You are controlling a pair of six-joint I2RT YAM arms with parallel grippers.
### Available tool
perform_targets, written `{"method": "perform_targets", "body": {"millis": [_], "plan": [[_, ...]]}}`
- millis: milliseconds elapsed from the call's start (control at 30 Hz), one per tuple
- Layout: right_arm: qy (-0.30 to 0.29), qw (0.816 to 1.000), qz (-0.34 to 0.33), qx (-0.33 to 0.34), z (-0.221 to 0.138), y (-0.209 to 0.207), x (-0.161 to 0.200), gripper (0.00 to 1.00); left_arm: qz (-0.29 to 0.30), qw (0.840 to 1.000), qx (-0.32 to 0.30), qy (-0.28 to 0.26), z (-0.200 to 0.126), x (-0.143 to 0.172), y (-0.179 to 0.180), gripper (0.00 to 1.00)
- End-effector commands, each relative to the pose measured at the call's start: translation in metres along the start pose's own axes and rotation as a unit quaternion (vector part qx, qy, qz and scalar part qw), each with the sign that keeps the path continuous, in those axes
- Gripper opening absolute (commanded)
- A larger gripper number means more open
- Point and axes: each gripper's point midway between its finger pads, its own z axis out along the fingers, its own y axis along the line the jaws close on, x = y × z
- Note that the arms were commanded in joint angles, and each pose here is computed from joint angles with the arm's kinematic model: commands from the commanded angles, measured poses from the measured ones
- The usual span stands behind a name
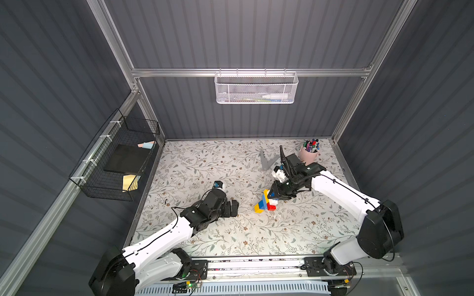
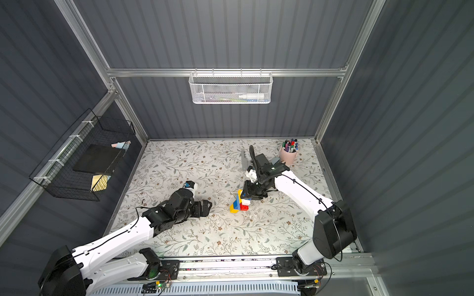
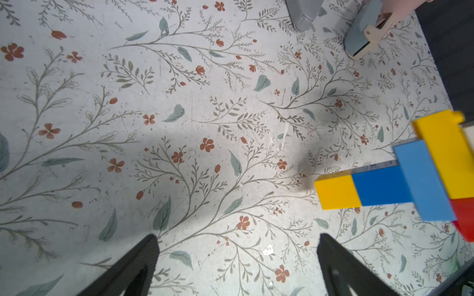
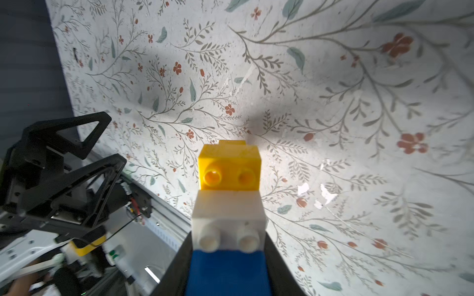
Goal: Assemble a spoon with lego
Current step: Place the lego brick at the center of the board.
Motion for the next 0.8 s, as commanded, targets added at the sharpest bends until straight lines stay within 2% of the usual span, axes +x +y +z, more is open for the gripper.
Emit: {"method": "perform_targets", "body": {"millis": [0,133,233,467,633,767], "plan": [[0.003,0.988,0.008,-0.152,-0.001,0.033,-0.010,0.29,0.014,1.000,-0.007,-0.013,-0.011,-0.014,-0.003,0.99],[0.009,0.972,0.042,-0.230,0.005,0.027,-0.021,0.28,0.020,1.000,-0.009,-0.015,-0.014,-0.020,-0.006,0.99],[0.026,0.963,0.068,-0.261,0.016,0.017,-0.026,0.28,0.021,0.999,-0.013,-0.021,-0.017,-0.025,-0.007,0.99],[0.075,0.945,0.129,-0.290,0.056,-0.008,-0.027,0.26,0.025,0.999,-0.023,-0.026,-0.019,-0.031,-0.006,0.99],[0.090,0.940,0.149,-0.293,0.075,-0.019,-0.027,0.27,0.032,0.999,-0.035,-0.019,-0.012,-0.031,-0.004,0.99],[0.104,0.938,0.163,-0.288,0.086,-0.029,-0.021,0.40,0.035,0.999,-0.035,-0.020,-0.009,-0.033,-0.006,0.99]]}}
